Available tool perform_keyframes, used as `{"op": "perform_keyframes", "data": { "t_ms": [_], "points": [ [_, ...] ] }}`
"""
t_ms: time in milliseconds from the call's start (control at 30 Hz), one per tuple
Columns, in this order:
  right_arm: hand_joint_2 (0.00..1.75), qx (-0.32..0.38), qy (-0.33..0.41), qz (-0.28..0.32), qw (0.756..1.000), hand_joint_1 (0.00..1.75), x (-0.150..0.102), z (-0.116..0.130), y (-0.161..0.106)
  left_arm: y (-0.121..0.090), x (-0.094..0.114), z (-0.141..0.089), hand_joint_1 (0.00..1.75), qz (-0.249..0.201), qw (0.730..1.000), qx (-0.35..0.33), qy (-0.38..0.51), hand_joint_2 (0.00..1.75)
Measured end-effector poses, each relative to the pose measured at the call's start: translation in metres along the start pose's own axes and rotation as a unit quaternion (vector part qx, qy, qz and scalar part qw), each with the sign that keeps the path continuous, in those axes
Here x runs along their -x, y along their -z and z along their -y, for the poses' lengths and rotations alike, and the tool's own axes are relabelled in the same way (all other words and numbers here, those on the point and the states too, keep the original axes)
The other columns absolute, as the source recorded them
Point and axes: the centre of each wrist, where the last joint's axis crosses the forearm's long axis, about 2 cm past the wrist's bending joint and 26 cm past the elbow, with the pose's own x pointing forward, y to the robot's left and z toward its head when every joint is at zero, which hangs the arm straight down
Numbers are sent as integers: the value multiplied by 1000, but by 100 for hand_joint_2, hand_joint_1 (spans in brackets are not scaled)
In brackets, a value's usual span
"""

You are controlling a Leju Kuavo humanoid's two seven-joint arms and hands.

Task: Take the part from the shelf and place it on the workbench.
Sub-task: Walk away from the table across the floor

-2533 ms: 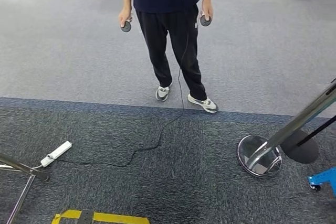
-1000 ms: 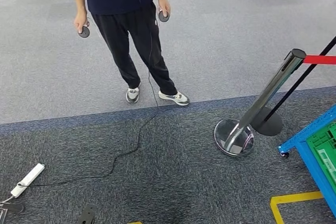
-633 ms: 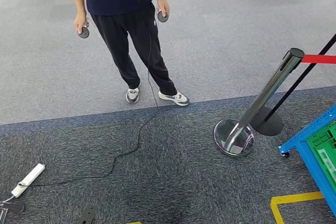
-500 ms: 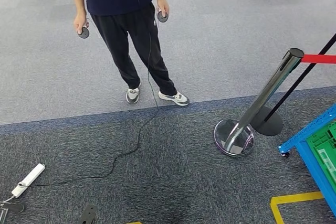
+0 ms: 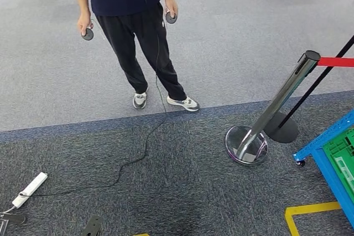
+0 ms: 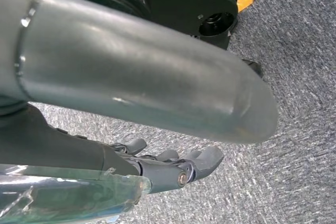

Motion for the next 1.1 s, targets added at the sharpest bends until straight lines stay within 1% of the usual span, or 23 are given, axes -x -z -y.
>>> {"op": "perform_keyframes", "data": {
  "t_ms": [600, 933, 1100],
  "points": [
    [0, -2, 0, 0, 1000, 0, 1, -3, -1, 1, 1, -3, 0, 0, 1000, 1, 3, 0],
    [0, 1, -1, -1, 1000, 0, 2, 0, -1, 0, 1, -1, 0, 1, 1000, 4, 3, 0],
    [0, 0, -1, 1, 1000, 0, 2, 0, 0, 1, -3, -1, 0, 5, 1000, 4, 5, 0]
  ]
}}
